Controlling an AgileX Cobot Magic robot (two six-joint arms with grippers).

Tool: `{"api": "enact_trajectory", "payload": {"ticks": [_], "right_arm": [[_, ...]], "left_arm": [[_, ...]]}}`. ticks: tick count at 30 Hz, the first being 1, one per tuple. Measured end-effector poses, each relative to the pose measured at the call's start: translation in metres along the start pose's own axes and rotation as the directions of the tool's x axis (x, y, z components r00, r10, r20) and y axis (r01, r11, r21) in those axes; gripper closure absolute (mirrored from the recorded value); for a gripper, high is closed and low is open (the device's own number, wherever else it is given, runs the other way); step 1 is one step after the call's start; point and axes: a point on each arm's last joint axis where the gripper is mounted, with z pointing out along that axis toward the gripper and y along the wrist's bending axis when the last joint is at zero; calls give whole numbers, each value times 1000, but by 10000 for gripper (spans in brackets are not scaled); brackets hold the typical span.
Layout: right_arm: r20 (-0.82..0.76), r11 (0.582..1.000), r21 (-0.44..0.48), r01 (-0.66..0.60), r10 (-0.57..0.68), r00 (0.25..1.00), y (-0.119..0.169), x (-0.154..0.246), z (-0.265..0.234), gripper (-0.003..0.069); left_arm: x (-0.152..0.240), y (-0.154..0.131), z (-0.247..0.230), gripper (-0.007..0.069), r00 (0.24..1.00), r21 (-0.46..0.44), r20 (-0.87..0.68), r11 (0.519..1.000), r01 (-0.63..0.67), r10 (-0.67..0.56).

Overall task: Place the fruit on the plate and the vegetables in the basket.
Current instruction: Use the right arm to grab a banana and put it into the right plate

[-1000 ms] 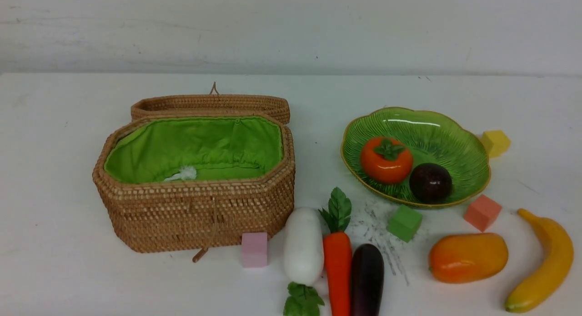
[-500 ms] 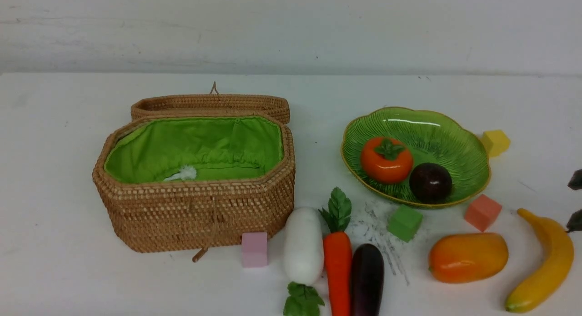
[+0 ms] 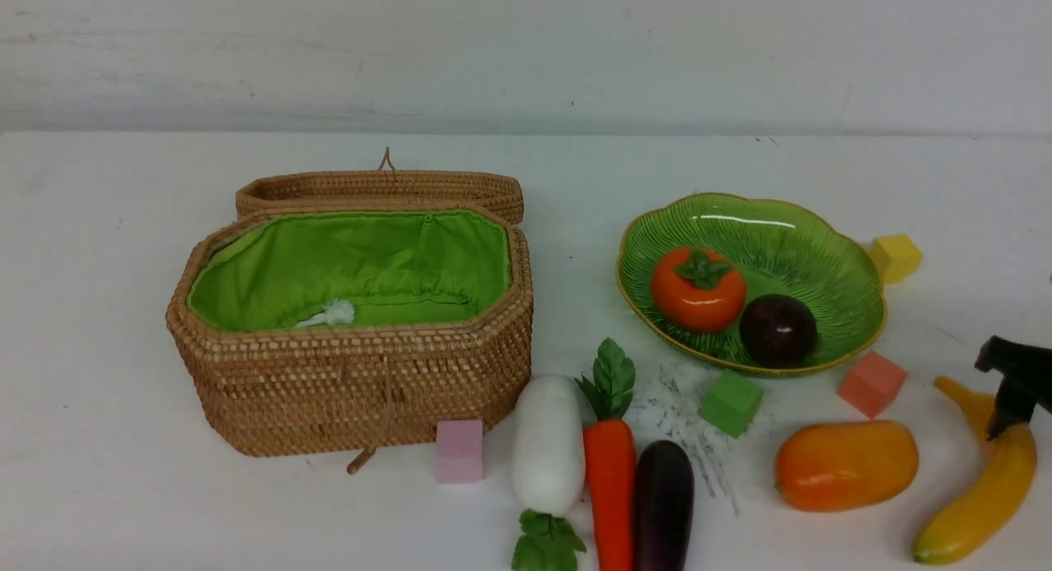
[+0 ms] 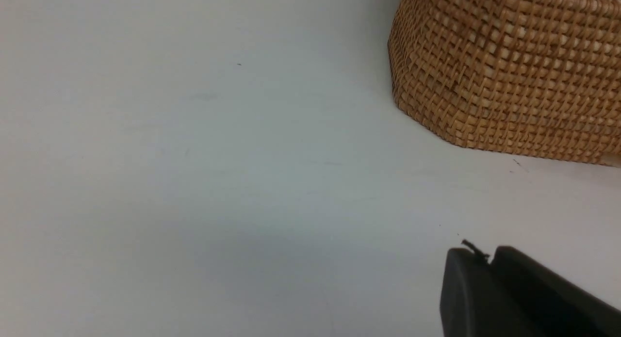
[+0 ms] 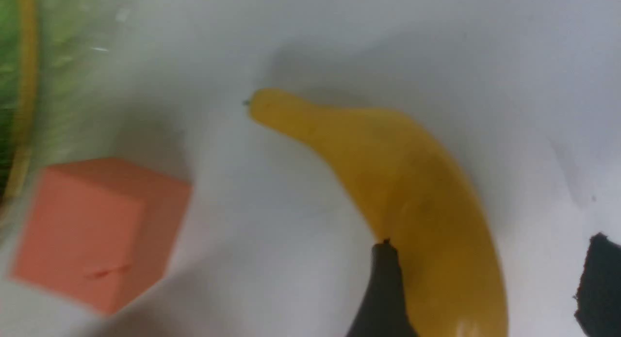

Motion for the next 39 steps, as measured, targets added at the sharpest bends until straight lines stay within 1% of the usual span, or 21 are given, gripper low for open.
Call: {"api": "enact_trajectory", "payload": {"ticks": [3, 6, 10, 14, 18, 19, 20, 22, 24, 25, 27, 29, 30, 31, 33, 34, 35, 36, 37, 38, 39], "right_arm": [[-47, 1000, 22, 2, -1, 999, -2, 3, 21, 176], [-45, 1000, 20, -2, 2, 999, -1, 0, 24, 205], [-57, 1000, 25, 7, -5, 998, -1, -1, 22, 326], [-55, 999, 11, 46, -45, 997, 4, -10, 6, 325], [199, 984, -58, 169, -154, 968, 27, -59, -60, 325], [211, 983, -60, 176, -160, 964, 29, -61, -63, 325], [332, 967, -73, 244, -207, 920, 41, -79, -93, 325], [448, 940, -71, 334, -269, 853, 58, -95, -122, 325], [551, 885, -46, 463, -364, 750, 84, -102, -148, 325], [580, 864, -35, 502, -391, 714, 93, -104, -156, 325], [636, 776, 17, 630, -495, 592, 123, -103, -169, 325], [660, 678, 81, 731, -586, 470, 149, -101, -173, 325], [657, 619, 119, 777, -635, 405, 163, -99, -170, 325], [637, 548, 160, 821, -693, 339, 179, -97, -158, 325], [601, 466, 205, 861, -754, 265, 195, -95, -140, 325], [564, 403, 242, 883, -798, 210, 206, -93, -123, 325], [538, 370, 261, 892, -822, 184, 211, -92, -110, 325], [525, 359, 262, 896, -832, 180, 213, -92, -103, 325], [468, 294, 299, 908, -874, 129, 219, -91, -78, 325], [423, 241, 323, 915, -902, 88, 224, -89, -56, 325], [414, 232, 327, 916, -907, 82, 224, -88, -53, 325]], "left_arm": [[0, 0, 0, 566, 1000, 0, 0, 1000, 0, 0], [0, 0, 0, 565, 1000, 0, 0, 1000, 0, 0], [0, 0, 0, 565, 1000, 0, 0, 1000, 0, 0], [0, 0, 0, 565, 1000, 0, 0, 1000, 0, 0], [0, 0, 0, 563, 1000, 0, 0, 1000, 0, 0], [0, 0, 0, 563, 1000, 0, 0, 1000, 0, 0], [0, 0, 0, 558, 1000, 0, 0, 1000, -1, 1], [0, 0, 0, 555, 1000, 0, 0, 1000, -1, 1], [0, 0, 0, 554, 1000, 0, 0, 1000, -1, 1], [0, 0, 0, 554, 1000, 0, 0, 1000, -1, 1], [0, 0, 0, 554, 1000, 0, 0, 1000, -1, 1], [0, 0, 0, 554, 1000, 0, 0, 1000, -1, 1], [0, 0, 0, 554, 1000, 0, 0, 1000, -1, 1], [0, 0, 0, 552, 1000, 0, 0, 1000, -1, 1], [0, 0, 0, 550, 1000, 0, 0, 1000, -1, 1], [0, 0, 0, 549, 1000, 0, 0, 1000, -2, 2], [0, 0, 0, 547, 1000, -1, 0, 1000, -4, 4], [0, 0, 0, 547, 1000, -1, 0, 1000, -4, 4], [0, 0, 0, 546, 1000, -1, 0, 1000, -4, 4], [0, 0, 0, 546, 1000, -1, 0, 1000, -5, 5], [0, 0, 0, 546, 1000, -1, 0, 1000, -5, 5]]}}
